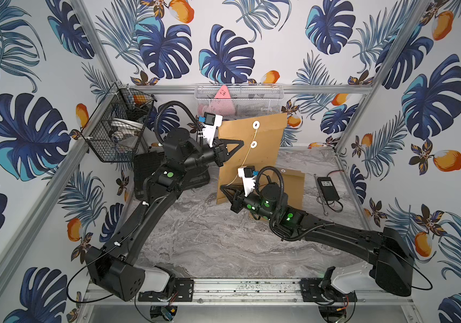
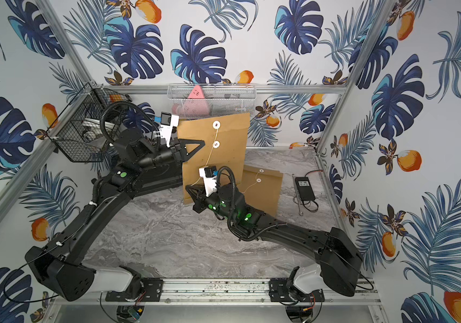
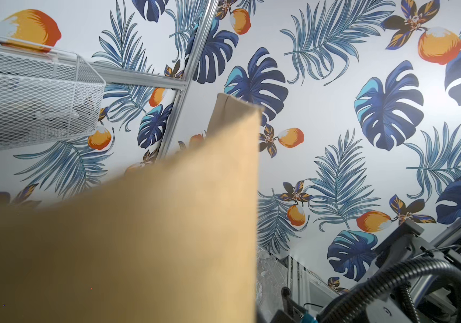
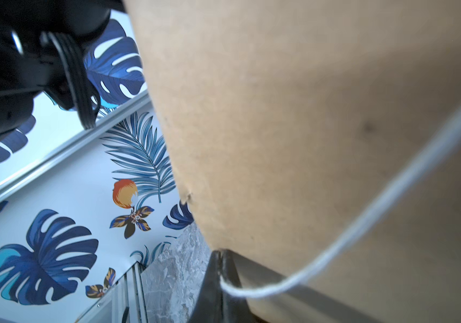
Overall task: Close the mouth of the file bag
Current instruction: Close the file bag.
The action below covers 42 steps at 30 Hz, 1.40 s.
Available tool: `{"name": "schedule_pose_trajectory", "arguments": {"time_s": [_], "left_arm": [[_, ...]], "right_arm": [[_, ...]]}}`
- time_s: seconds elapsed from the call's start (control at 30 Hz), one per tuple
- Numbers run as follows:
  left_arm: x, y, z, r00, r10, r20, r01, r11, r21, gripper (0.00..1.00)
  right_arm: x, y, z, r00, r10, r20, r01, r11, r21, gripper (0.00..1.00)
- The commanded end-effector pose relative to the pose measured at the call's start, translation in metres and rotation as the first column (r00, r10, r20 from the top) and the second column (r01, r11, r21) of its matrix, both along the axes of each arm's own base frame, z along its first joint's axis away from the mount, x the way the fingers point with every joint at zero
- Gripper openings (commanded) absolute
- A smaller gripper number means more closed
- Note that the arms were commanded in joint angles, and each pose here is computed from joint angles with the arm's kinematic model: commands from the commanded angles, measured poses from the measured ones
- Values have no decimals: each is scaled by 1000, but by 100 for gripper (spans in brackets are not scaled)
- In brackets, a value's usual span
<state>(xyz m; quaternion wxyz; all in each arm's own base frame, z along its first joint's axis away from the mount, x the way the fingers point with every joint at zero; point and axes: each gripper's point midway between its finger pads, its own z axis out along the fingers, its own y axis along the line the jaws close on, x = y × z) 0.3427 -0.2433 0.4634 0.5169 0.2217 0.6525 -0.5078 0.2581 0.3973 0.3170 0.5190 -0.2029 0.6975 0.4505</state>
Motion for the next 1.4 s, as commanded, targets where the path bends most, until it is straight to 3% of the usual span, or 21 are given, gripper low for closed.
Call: {"name": "schedule_pose_trajectory", "arguments": {"time_s": [0.0,0.37,0.8,1.37], "left_arm": [[-13,-1,15,998,-43,46,44,999,-31,0],[-29,-4,20,991,-124,48,127,991,-46,0],[-53,-5,41,975,-215,59,221,967,-129,0],[-67,-9,42,958,-286,29,286,942,-175,0]], "right_arm": [[-4,2,-8,999,16,34,-13,996,-89,0],[-15,13,-12,996,86,13,-84,987,-136,0],[-5,7,-23,997,64,-41,-69,988,-137,0],[8,-7,-23,999,15,-39,-21,987,-159,0]]}}
